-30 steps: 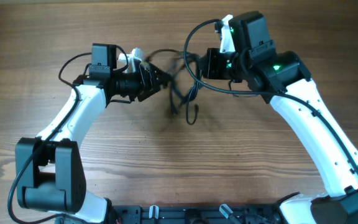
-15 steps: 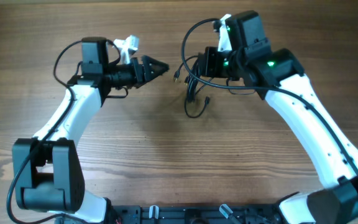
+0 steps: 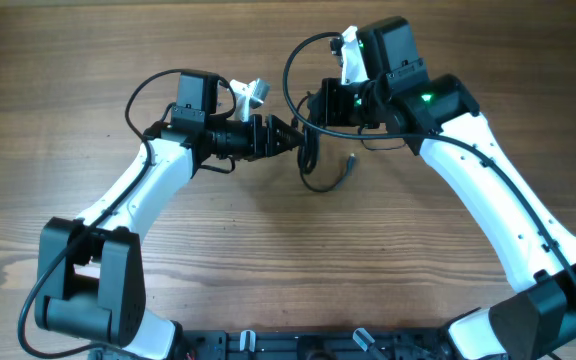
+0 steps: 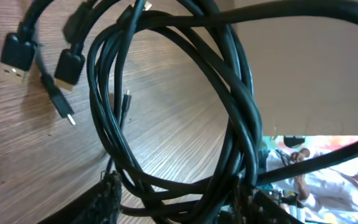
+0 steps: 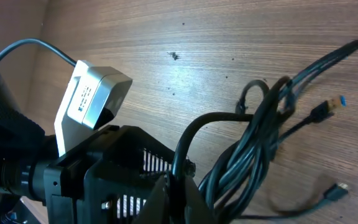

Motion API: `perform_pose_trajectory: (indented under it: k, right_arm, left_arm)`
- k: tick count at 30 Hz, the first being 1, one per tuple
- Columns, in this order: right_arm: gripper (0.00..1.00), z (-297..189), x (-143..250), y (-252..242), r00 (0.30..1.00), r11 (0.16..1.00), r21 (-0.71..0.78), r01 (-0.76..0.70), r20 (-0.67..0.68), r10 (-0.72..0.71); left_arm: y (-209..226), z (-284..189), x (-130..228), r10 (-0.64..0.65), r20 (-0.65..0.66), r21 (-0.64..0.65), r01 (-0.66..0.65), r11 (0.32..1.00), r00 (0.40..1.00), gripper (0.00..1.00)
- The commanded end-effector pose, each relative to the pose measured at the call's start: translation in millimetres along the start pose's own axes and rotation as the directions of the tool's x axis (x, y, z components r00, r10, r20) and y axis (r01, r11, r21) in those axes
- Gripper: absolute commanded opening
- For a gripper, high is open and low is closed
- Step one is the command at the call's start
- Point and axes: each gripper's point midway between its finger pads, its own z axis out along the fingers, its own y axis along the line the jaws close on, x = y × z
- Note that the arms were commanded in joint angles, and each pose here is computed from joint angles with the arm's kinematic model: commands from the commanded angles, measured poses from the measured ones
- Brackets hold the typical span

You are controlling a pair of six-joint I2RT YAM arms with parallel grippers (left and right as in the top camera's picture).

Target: Untangle cables

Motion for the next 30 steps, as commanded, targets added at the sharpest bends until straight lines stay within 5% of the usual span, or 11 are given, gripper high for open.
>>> perform_pose_trajectory:
  k: [1,20,30]
  right_arm:
    - [0.04,-0.2,0.1,6.3,1.000,0.999,-0.036,0.020,-0.006,-0.021]
    - [0.04,-0.7,2.6,13.7,1.000,0.997,-0.079,0.022,-0.021,-0.023]
    - [0.04,-1.6,5.1,21.7,0.999,0.992,-0.125,0.022,-0.036,-0.026]
  left_arm:
    - [0.3,0.4,-0.7,0.039,0.004,-0.014,-0.039,0.999,0.999,0.55]
    - [-32.0,30.5,30.2,0.212,-0.099,0.080,-0.205,0.975,0.972,0.42]
    - [-5.3,31.1,1.1,0.101,0.017,-0.115,-0.098,0.989,0.995,0.52]
